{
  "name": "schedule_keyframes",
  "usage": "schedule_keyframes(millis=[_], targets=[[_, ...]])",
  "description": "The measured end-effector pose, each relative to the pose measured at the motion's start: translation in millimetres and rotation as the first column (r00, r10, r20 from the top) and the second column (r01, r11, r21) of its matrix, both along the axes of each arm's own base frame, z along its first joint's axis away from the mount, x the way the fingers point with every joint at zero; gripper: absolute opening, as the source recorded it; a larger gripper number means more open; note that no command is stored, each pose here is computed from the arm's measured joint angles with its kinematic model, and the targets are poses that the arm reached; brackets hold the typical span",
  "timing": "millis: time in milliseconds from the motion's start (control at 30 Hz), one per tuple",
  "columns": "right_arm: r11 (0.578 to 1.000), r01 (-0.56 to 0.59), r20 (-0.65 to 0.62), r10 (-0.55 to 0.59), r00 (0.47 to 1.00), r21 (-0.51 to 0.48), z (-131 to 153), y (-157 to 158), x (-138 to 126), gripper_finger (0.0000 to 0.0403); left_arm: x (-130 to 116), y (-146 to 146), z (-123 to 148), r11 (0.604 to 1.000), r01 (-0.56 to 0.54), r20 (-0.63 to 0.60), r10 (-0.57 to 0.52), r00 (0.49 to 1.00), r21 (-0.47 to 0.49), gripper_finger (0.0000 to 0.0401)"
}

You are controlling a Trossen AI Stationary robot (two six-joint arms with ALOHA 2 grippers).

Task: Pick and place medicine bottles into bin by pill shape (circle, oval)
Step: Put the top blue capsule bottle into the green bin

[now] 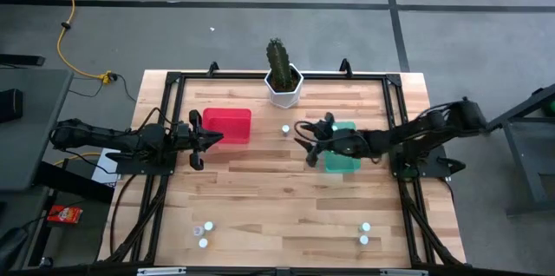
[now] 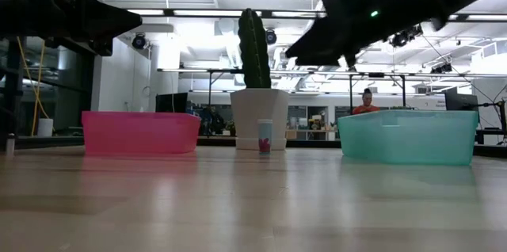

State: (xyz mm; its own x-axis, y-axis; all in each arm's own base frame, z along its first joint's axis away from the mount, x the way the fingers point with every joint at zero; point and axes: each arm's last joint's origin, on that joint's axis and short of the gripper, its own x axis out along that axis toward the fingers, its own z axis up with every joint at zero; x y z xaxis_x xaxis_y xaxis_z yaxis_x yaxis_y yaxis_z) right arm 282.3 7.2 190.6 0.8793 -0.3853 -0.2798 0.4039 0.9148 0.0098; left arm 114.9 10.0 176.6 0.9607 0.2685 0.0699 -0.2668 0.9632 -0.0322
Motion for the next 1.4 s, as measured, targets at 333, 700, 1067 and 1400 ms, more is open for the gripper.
schedule_keyframes(millis=[333, 700, 1067, 1400], targets=[[0.996, 0.065, -0.114, -0.059, 0.992, 0.053, -29.1, -41.0, 55.4, 0.0227, 0.0, 0.0, 0.1, 1.000, 0.000, 0.000, 0.000, 1.000, 0.000, 0.0024], [0.991, 0.124, -0.245, -0.109, 0.963, 0.045, -51.7, -44.8, 77.4, 0.0227, 0.0, 0.0, 0.1, 1.000, 0.000, 0.000, 0.000, 1.000, 0.000, 0.0024], [0.985, 0.151, -0.288, -0.122, 0.950, 0.080, -57.1, -46.8, 74.1, 0.0200, 0.0, 0.0, -0.2, 1.000, 0.000, -0.002, 0.000, 1.000, 0.000, 0.0024], [0.985, 0.154, -0.280, -0.126, 0.952, 0.082, -56.5, -46.9, 74.5, 0.0116, 0.0, 0.0, -0.2, 1.000, 0.000, -0.003, 0.000, 1.000, 0.000, 0.0024]])
